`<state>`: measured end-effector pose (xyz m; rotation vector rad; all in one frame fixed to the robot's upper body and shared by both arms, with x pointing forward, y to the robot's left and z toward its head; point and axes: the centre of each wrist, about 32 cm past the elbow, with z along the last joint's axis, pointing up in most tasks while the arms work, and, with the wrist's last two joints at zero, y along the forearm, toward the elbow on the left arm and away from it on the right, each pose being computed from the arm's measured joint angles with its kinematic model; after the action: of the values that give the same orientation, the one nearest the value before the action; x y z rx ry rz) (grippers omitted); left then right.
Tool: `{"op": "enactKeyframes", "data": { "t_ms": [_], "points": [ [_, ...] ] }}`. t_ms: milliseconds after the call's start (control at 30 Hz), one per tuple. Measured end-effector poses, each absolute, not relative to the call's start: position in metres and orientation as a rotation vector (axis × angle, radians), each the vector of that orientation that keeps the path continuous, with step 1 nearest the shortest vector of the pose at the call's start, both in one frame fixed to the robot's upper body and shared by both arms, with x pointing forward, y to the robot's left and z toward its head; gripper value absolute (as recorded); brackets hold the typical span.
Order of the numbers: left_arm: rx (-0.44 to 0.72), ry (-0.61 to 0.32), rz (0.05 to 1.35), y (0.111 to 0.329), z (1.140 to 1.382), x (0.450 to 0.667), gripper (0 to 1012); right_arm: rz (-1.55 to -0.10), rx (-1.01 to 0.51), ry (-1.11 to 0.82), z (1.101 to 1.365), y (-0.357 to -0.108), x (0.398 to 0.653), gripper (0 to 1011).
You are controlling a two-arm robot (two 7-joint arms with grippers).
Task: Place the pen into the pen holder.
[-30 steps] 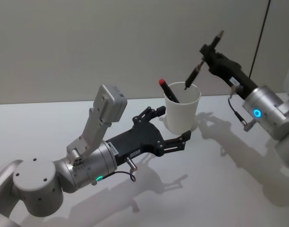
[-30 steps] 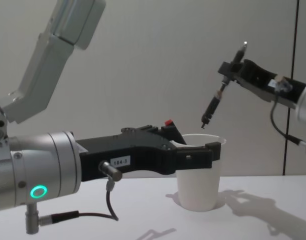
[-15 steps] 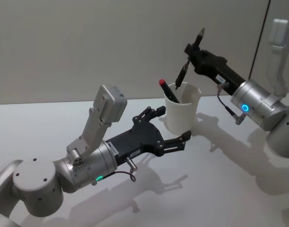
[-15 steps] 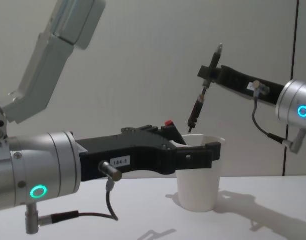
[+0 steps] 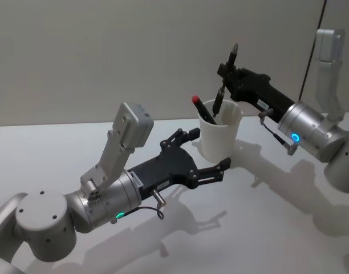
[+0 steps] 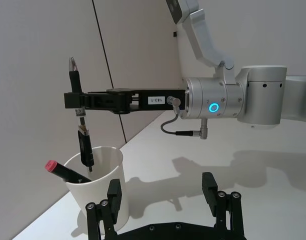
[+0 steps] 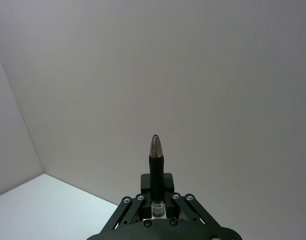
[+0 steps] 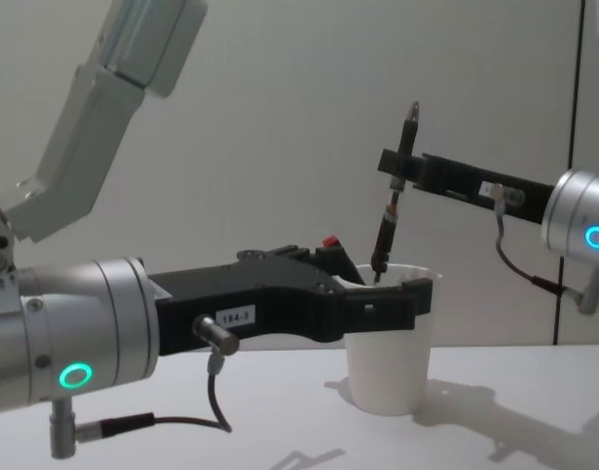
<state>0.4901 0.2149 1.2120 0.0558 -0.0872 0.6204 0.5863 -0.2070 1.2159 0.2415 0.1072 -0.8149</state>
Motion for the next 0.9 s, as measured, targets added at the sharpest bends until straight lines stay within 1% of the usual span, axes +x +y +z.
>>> {"op": "enactKeyframes", "data": {
  "t_ms": [433,900],
  "points": [
    [0.056,-0.087,0.62,0.215,1.212,0.49,1001,-0.818,0.192,-0.004,1.213,-0.21,0.577,123],
    [0.056,-0.087,0.62,0.215,1.212,0.49,1001,-0.811,0.154,-0.112,1.212,-0.208,0.575,123]
  ]
}}
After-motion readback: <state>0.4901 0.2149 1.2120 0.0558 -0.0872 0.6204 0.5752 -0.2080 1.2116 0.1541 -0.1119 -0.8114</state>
